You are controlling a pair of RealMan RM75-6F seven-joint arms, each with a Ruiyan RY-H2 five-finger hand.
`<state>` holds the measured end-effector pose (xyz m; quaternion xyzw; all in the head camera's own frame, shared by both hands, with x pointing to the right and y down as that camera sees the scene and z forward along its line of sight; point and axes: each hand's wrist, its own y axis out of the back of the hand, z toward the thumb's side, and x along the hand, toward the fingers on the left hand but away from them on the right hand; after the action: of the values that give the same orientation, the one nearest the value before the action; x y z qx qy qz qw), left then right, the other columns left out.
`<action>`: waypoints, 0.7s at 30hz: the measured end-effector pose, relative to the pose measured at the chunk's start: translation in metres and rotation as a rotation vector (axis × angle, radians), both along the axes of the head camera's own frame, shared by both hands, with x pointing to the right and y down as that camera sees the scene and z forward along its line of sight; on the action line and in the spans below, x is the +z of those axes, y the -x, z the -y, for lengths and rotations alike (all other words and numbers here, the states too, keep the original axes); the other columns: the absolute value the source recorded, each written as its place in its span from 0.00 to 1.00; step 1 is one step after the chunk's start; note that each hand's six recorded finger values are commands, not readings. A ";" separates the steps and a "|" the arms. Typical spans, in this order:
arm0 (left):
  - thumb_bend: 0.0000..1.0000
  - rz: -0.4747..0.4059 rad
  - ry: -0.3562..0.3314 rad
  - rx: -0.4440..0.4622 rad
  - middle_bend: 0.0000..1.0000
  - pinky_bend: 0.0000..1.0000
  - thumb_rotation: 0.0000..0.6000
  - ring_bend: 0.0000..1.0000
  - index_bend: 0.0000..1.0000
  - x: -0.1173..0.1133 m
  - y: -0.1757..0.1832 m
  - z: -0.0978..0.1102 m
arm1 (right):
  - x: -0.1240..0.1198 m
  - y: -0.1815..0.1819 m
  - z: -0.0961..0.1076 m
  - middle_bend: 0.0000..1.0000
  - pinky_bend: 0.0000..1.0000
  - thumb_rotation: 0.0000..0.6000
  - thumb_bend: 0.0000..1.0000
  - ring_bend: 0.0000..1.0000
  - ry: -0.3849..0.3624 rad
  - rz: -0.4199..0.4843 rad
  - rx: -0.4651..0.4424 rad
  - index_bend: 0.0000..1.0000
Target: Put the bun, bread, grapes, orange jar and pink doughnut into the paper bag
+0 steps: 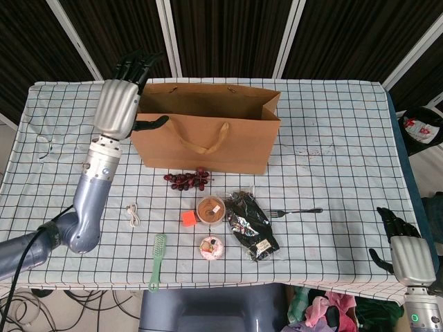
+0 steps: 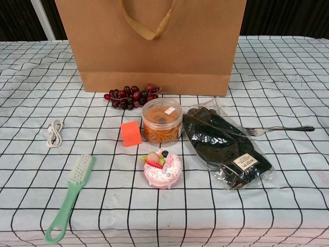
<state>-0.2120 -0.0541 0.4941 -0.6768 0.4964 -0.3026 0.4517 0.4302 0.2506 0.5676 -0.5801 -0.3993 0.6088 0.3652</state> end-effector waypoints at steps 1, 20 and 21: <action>0.04 -0.006 -0.027 -0.004 0.21 0.13 1.00 0.00 0.14 -0.009 0.008 -0.008 | 0.000 0.000 0.000 0.11 0.25 1.00 0.21 0.19 -0.001 0.000 -0.001 0.07; 0.07 0.188 0.142 -0.064 0.27 0.17 1.00 0.06 0.21 0.042 0.197 -0.198 | -0.001 0.003 0.000 0.11 0.25 1.00 0.21 0.19 -0.007 -0.014 0.002 0.07; 0.07 0.193 0.160 -0.057 0.28 0.17 1.00 0.07 0.21 0.048 0.198 -0.201 | -0.001 0.003 0.000 0.11 0.25 1.00 0.21 0.19 -0.008 -0.014 0.000 0.07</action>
<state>-0.4103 0.1467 0.5423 -0.6642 0.4438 -0.4177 0.4330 0.4273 0.2502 0.5666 -0.5745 -0.3992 0.6113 0.3701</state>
